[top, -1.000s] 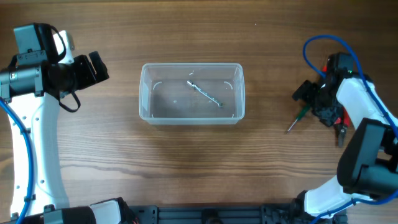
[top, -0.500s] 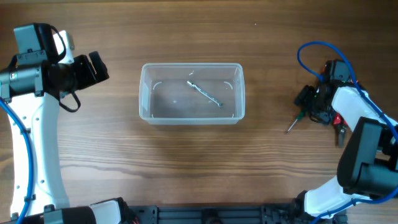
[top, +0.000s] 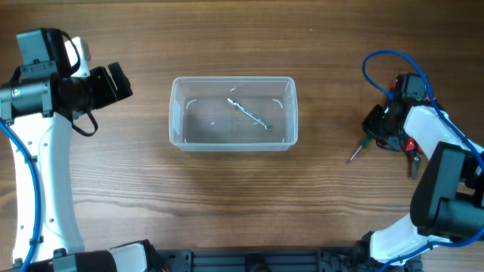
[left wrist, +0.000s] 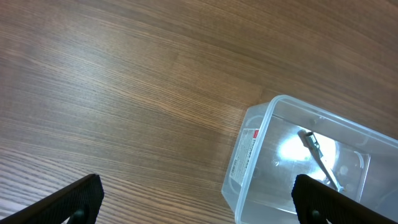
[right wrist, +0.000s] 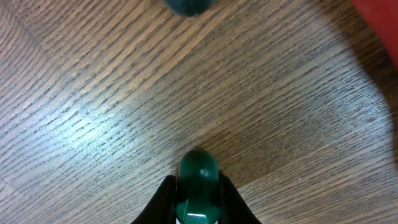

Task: Pack container
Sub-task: 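Return the right gripper to the tools and grasp the green screwdriver, then carry the green screwdriver with the right gripper and drop it into the container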

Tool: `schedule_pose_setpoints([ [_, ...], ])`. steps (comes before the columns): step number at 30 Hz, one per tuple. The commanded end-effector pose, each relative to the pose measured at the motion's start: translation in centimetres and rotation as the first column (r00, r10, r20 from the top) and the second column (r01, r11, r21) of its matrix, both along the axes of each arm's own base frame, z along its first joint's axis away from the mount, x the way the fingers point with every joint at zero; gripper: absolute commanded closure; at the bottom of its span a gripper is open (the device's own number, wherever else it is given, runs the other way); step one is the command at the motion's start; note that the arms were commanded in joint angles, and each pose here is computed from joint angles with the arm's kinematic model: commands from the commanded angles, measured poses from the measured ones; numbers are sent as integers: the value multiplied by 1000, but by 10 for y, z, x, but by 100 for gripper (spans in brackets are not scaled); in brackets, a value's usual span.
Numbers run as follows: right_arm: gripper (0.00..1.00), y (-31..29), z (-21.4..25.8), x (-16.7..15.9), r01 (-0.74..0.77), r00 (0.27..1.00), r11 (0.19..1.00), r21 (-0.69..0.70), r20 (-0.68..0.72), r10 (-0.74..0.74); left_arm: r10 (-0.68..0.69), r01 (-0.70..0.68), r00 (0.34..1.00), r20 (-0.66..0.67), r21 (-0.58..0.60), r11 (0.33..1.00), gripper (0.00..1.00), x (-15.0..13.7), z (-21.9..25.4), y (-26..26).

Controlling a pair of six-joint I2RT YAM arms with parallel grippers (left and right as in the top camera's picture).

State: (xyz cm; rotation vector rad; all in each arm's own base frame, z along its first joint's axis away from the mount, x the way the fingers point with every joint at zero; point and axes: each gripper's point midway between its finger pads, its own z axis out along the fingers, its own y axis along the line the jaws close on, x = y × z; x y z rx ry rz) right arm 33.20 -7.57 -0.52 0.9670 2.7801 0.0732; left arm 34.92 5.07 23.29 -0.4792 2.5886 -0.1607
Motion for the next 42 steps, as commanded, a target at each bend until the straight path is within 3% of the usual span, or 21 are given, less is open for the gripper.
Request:
schedule_pose_setpoints([
  [1, 88, 23, -33, -30, 2, 993, 994, 108, -117, 10, -17, 17, 1000, -2, 3, 1000, 0, 1, -1, -1],
  [3, 96, 23, -33, -30, 0, 993, 994, 107, -115, 12, -17, 17, 1000, -2, 3, 1000, 0, 1, -1, -1],
  [9, 96, 21, -11, -16, -80, 992, 992, 95, -86, 88, -17, 17, 1000, -2, 3, 1000, 0, 1, -1, -1],
  [14, 96, 31, 63, 22, -234, 972, 972, 29, 40, 232, -17, 17, 1000, -3, 3, 1000, 0, 1, -1, -1],
  [17, 95, 56, 124, 47, -379, 910, 924, -55, 157, 383, -17, 17, 1000, -3, 3, 1000, 0, 1, -1, -1],
  [21, 95, 113, 193, 62, -590, 738, 785, -190, 269, 619, -17, 17, 1000, -2, 3, 1000, 0, 1, -1, -1],
  [25, 96, 193, 230, 58, -794, 428, 506, -337, 281, 859, -17, 17, 1000, -2, 3, 1000, 0, 1, -1, -1],
  [29, 96, 278, 229, 34, -882, 8, 96, -461, 189, 982, -17, 17, 1000, -2, 3, 1000, 0, 1, -1, -1],
  [31, 95, 308, 219, 25, -871, -151, -67, -487, 135, 979, -17, 17, 1000, -2, 3, 1000, 0, 1, -1, -1],
  [33, 92, 331, 202, 19, -853, -265, -191, -486, 86, 960, -17, 17, 1000, -2, 3, 1000, 0, 1, -1, -1],
  [36, 90, 350, 165, 16, -843, -361, -313, -437, 29, 932, -17, 17, 1000, -2, 3, 1000, 0, 1, -1, -1],
  [42, 85, 361, 86, 18, -891, -373, -352, -286, 19, 928, -17, 17, 1000, -2, 3, 1000, 0, 1, -1, -1],
])
